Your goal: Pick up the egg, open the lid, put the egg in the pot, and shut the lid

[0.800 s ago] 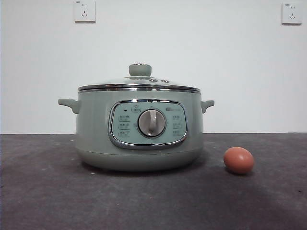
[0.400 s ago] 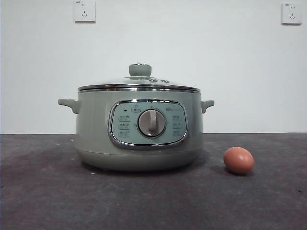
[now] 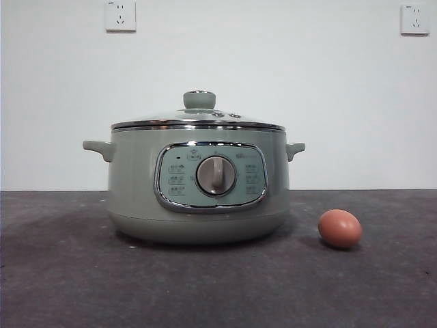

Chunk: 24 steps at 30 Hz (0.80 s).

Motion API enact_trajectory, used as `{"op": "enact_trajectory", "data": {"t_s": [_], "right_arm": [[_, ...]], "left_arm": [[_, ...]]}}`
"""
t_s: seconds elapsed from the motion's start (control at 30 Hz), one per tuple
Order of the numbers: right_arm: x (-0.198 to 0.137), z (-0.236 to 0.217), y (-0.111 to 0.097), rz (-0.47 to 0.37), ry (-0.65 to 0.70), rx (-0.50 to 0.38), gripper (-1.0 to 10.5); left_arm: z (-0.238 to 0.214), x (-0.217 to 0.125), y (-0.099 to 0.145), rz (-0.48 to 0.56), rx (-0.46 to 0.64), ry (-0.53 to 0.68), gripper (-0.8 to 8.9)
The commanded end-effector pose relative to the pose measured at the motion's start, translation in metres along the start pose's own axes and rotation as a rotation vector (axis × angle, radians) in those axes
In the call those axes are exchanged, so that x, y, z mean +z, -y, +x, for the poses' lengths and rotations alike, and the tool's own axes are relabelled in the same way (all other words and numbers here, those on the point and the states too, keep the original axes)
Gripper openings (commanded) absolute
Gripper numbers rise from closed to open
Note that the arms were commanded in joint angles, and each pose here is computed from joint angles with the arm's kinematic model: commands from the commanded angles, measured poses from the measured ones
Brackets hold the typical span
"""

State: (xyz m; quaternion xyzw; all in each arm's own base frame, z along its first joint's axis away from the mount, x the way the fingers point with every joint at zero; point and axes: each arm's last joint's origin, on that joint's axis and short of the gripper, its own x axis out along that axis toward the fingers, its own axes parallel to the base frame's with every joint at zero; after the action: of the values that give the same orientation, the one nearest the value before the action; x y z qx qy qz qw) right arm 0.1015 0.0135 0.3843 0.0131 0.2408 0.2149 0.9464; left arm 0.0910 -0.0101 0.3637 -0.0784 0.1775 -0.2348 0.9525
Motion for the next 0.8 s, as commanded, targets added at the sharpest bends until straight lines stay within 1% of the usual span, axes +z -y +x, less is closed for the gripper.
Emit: {"op": "enact_trajectory", "data": {"t_s": [0.03,0.07,0.1,0.13,0.2,0.23,0.27,0.3,0.33,0.47,0.63,0.8], "right_arm": [[0.001,-0.001,-0.001,-0.011,0.006,0.012,0.0],[0.001,0.0,0.0,-0.009,0.004,0.012,0.2],[0.001,0.001,0.0,-0.008,0.001,0.012,0.7],[0.001,0.001,0.0,-0.008,0.001,0.012,1.5],[0.001,0.001,0.0,-0.005,0.001,0.012,3.7],[0.001,0.001,0.0,-0.003,0.001,0.012,4.7],[0.001,0.001,0.0,-0.003,0.001,0.012,5.6],[0.001,0.001,0.0,-0.003,0.001,0.012,6.1],[0.001,0.001,0.0,-0.003,0.0,0.012,6.2],[0.0,0.001,0.0,0.001,-0.008,0.012,6.2],[0.0,0.003,0.001,0.006,-0.02,0.013,6.2],[0.001,0.007,0.003,0.02,-0.033,0.016,6.2]], "left_arm": [[0.002,0.001,0.0,0.012,-0.009,-0.005,0.11],[0.002,0.001,-0.001,0.01,-0.009,-0.007,0.45],[0.003,0.001,-0.001,0.008,-0.009,-0.009,1.31],[0.003,0.001,-0.001,0.007,-0.009,-0.01,2.38],[0.005,0.001,-0.002,0.004,-0.009,-0.015,5.37],[0.005,0.001,-0.003,0.003,-0.01,-0.017,6.17],[0.005,0.001,-0.003,0.003,-0.014,-0.018,6.42],[0.006,0.001,-0.003,0.001,-0.015,-0.02,6.42],[0.007,0.002,-0.003,0.0,-0.015,-0.022,6.38],[0.01,0.002,-0.005,-0.005,-0.023,-0.032,6.38],[0.02,0.008,-0.007,-0.001,-0.078,-0.041,6.38],[0.037,0.023,-0.007,0.014,-0.128,-0.08,6.38]]}}
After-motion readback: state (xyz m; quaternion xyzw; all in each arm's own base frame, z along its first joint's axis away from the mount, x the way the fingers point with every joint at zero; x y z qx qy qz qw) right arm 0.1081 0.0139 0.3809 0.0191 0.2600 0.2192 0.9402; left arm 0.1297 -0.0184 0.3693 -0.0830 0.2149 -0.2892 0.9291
